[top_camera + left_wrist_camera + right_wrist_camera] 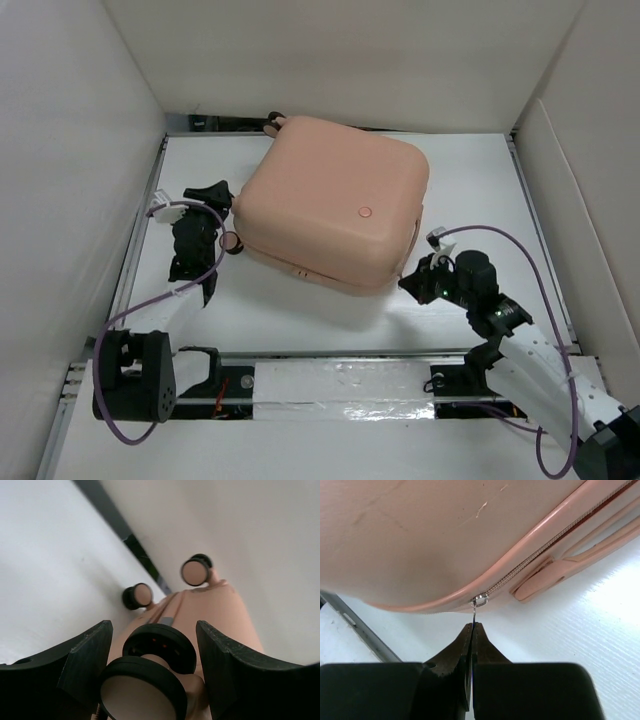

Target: Pack the luggage

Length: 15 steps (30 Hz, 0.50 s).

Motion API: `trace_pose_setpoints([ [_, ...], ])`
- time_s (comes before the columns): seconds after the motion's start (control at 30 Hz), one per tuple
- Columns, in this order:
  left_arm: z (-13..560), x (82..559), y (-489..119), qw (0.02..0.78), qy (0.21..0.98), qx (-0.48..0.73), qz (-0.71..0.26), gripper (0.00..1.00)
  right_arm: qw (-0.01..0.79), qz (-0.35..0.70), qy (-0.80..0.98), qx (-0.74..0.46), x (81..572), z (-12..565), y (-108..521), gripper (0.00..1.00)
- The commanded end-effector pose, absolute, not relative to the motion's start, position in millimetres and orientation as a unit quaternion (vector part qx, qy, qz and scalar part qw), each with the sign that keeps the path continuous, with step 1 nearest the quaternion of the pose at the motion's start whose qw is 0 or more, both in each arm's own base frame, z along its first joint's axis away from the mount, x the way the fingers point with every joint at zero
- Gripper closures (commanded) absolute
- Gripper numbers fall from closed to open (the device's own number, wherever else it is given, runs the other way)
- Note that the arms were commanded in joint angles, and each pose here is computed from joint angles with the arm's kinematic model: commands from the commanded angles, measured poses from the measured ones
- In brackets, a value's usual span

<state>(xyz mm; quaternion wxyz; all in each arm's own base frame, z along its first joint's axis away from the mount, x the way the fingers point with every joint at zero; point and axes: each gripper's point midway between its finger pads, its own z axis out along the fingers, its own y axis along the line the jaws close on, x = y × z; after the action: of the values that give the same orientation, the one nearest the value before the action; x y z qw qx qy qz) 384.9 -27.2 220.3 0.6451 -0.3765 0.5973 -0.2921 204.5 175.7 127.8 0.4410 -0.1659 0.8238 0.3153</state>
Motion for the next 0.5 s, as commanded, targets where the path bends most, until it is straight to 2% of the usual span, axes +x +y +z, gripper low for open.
trace_pose_setpoints([
  [0.0, 235.5, 395.2, -47.8, 0.641, 0.607, -0.334, -0.329, 1.0, 0.491, 0.406, 0.736, -0.23, 186.6, 190.6, 205.0, 1.0],
  [0.27, 204.5, 414.5, -41.3, 0.621, 0.632, -0.348, -0.308, 1.0, 0.403, 0.489, 0.695, -0.341, 130.5, 189.0, 245.4, 1.0],
  [0.4, 193.4, 407.9, -41.5, 0.612, 0.641, -0.351, -0.304, 1.0, 0.404, 0.484, 0.705, -0.324, 138.0, 184.7, 248.3, 1.0],
  [0.43, 190.2, 406.5, -40.1, 0.61, 0.645, -0.352, -0.297, 0.85, 0.412, 0.465, 0.715, -0.319, 145.7, 184.9, 246.0, 1.0],
  [0.47, 186.8, 405.5, -37.3, 0.607, 0.652, -0.355, -0.284, 0.63, 0.408, 0.432, 0.746, -0.3, 155.6, 171.5, 239.0, 1.0],
])
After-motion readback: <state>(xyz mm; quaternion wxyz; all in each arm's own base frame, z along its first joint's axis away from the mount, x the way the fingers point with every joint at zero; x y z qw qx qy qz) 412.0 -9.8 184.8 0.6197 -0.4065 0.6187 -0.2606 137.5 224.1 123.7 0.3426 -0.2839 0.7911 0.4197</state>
